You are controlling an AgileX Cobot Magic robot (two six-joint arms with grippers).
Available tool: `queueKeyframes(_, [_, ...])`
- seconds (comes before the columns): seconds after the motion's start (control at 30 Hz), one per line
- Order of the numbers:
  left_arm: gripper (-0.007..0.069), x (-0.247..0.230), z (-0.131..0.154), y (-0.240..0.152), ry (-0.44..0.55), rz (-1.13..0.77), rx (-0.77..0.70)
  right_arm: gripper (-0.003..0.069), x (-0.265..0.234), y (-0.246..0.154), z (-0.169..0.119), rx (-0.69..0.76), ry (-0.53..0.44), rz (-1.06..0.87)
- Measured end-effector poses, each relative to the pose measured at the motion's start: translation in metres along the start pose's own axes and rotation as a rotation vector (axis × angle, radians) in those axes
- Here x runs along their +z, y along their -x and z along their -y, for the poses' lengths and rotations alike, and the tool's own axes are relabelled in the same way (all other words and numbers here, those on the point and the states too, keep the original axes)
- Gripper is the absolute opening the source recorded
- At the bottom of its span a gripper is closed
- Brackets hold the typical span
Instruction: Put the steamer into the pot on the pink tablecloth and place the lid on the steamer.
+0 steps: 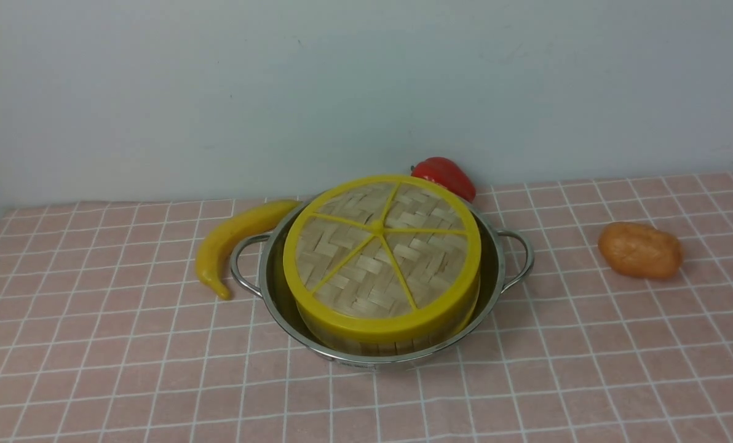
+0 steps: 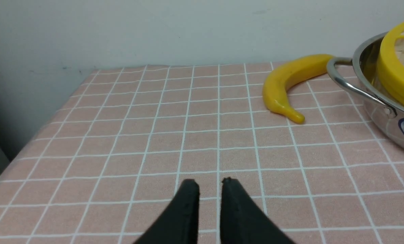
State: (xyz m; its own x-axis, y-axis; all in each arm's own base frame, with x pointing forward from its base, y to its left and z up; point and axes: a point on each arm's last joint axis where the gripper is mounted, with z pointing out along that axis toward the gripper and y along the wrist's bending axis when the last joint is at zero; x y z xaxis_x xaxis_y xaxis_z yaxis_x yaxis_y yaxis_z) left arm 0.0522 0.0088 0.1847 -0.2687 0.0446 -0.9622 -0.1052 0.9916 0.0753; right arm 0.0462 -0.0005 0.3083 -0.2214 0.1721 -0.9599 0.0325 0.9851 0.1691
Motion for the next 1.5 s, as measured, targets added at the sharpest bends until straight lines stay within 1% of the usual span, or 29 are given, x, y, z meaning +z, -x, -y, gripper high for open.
queueKeyframes(0.1, [0.0106,0.000,0.000,0.000,0.000,0.001,0.000,0.0205,0.009,-0.030,0.005,0.000,-0.003,0.010])
queueKeyframes(0.17, [0.0107,0.000,0.000,0.000,0.000,0.001,0.000,0.0211,0.015,-0.045,0.008,0.000,0.004,0.037])
queueKeyframes(0.2, [0.0109,0.000,0.000,0.000,0.000,0.001,0.000,0.0216,0.018,-0.054,0.009,-0.001,0.013,0.080])
queueKeyframes(0.33, [0.0118,0.000,0.000,0.000,0.000,0.001,0.000,0.0227,0.027,-0.073,0.012,-0.006,0.032,0.160])
queueKeyframes(0.5, [0.0128,0.000,0.000,0.000,0.000,0.001,0.000,0.0237,0.038,-0.104,0.017,-0.038,0.023,0.119])
queueKeyframes(0.67, [0.0138,0.000,0.000,0.000,0.000,0.002,0.000,0.0239,0.040,-0.111,0.019,-0.041,0.010,0.055])
queueKeyframes(1.5, [0.0174,0.000,0.000,0.000,0.000,0.002,0.000,0.0240,0.040,-0.112,0.019,-0.043,0.009,0.053])
